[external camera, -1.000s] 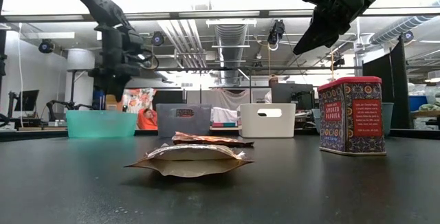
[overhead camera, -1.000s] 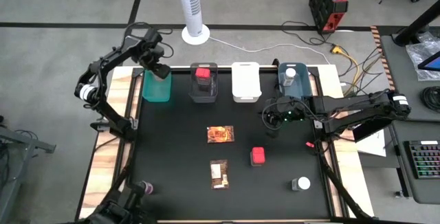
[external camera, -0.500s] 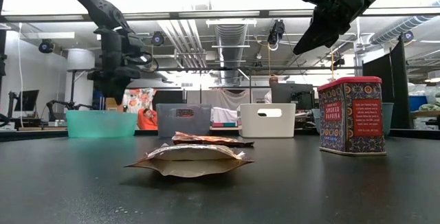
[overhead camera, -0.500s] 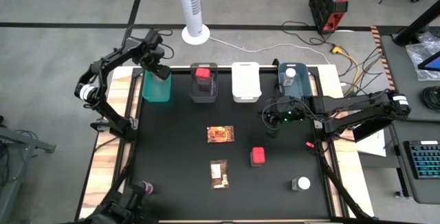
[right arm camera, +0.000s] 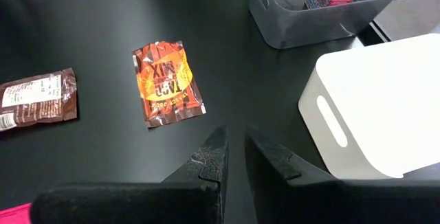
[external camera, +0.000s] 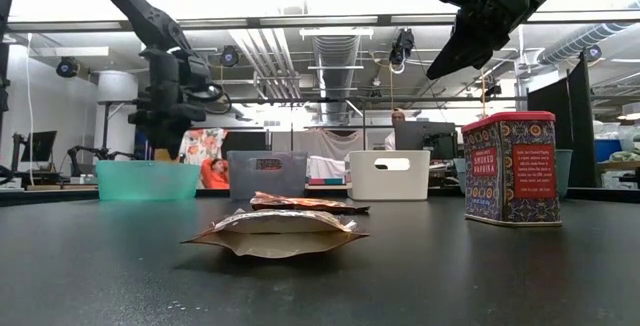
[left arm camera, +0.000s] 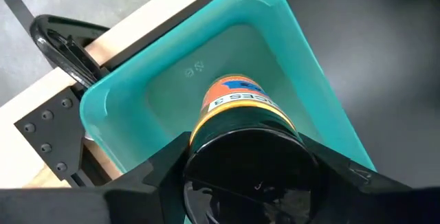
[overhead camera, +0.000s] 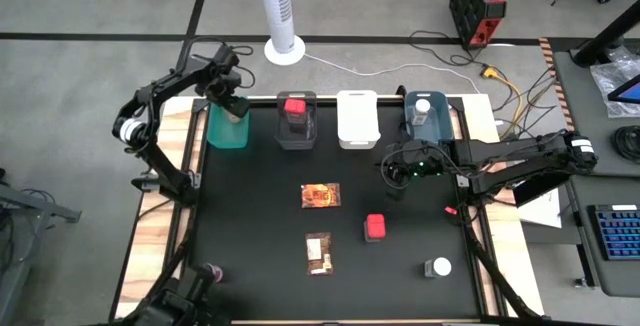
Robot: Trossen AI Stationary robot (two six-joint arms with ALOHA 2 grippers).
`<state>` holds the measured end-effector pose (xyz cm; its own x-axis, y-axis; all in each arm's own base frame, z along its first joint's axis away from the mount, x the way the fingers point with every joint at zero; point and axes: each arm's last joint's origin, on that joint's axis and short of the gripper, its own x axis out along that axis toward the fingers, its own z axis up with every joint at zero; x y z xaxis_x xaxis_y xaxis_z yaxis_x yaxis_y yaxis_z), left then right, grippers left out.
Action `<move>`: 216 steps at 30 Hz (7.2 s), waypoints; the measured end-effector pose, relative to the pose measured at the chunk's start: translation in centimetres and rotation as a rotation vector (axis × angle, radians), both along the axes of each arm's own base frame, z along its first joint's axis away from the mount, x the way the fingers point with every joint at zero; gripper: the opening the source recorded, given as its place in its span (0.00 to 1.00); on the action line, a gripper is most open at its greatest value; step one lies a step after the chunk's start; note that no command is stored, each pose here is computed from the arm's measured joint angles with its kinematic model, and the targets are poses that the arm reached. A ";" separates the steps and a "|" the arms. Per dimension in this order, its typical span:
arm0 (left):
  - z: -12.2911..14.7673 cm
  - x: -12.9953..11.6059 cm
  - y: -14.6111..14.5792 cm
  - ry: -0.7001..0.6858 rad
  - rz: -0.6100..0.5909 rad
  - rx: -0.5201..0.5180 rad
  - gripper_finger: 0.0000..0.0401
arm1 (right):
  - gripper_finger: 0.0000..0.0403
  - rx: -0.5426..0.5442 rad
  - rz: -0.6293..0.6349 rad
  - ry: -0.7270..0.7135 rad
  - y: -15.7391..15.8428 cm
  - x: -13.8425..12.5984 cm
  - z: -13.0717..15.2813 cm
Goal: Sort spices by type
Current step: Put the top black seasoning bottle into the green bin, then put the top orange seasoning pack into the white bin
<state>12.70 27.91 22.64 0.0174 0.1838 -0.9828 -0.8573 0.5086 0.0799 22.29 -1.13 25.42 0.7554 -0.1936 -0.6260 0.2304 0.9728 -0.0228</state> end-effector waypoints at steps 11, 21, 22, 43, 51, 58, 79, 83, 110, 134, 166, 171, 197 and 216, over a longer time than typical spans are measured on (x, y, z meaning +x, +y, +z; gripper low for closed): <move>-0.9 0.2 0.5 0.016 -0.005 -0.011 0.62 | 0.10 0.000 0.000 0.000 0.0 0.0 0.0; -1.0 0.2 0.5 0.020 -0.005 -0.020 0.72 | 0.09 0.000 0.000 0.000 0.0 0.0 0.0; -0.9 0.1 0.4 0.021 -0.005 -0.021 0.72 | 0.09 0.000 0.000 0.000 0.0 0.0 0.0; 8.4 0.5 0.1 -0.020 0.030 0.043 0.72 | 0.09 0.000 -0.001 0.000 0.0 0.0 0.0; 12.0 4.2 -5.8 -0.118 -0.147 0.168 0.71 | 0.09 -0.001 -0.001 -0.028 0.0 0.2 0.2; 13.6 8.6 -13.3 -0.157 -0.367 0.237 0.70 | 0.10 -0.002 -0.002 -0.060 0.0 0.3 0.5; 6.2 19.2 -29.0 -0.223 -0.934 0.238 0.70 | 0.10 0.046 -0.039 -0.071 0.0 0.3 0.5; 3.0 20.2 -28.7 -0.266 -0.941 0.261 0.70 | 0.10 0.049 -0.041 -0.061 0.0 0.2 0.4; -9.4 22.5 -28.9 -0.178 -1.007 0.141 0.62 | 0.27 0.079 -0.068 -0.070 0.0 -0.8 1.0; -3.8 21.7 -28.3 -0.160 -0.914 0.539 0.11 | 0.46 0.282 -0.235 -0.139 0.0 -0.6 0.3; 0.8 22.9 -28.8 -0.382 -0.862 0.830 0.12 | 0.44 0.315 -0.283 -0.323 -1.8 4.3 -2.3; 0.9 23.0 -28.9 -0.431 -0.893 0.788 0.14 | 0.17 0.278 -0.256 -0.303 -1.8 4.3 -2.4; 2.0 23.8 -27.5 -0.745 -1.104 0.597 0.67 | 0.03 -0.094 0.080 0.072 -0.9 3.8 0.8; -1.6 26.1 -24.3 -0.834 -1.043 0.500 0.03 | 0.03 -0.093 0.079 0.067 -0.6 3.9 0.8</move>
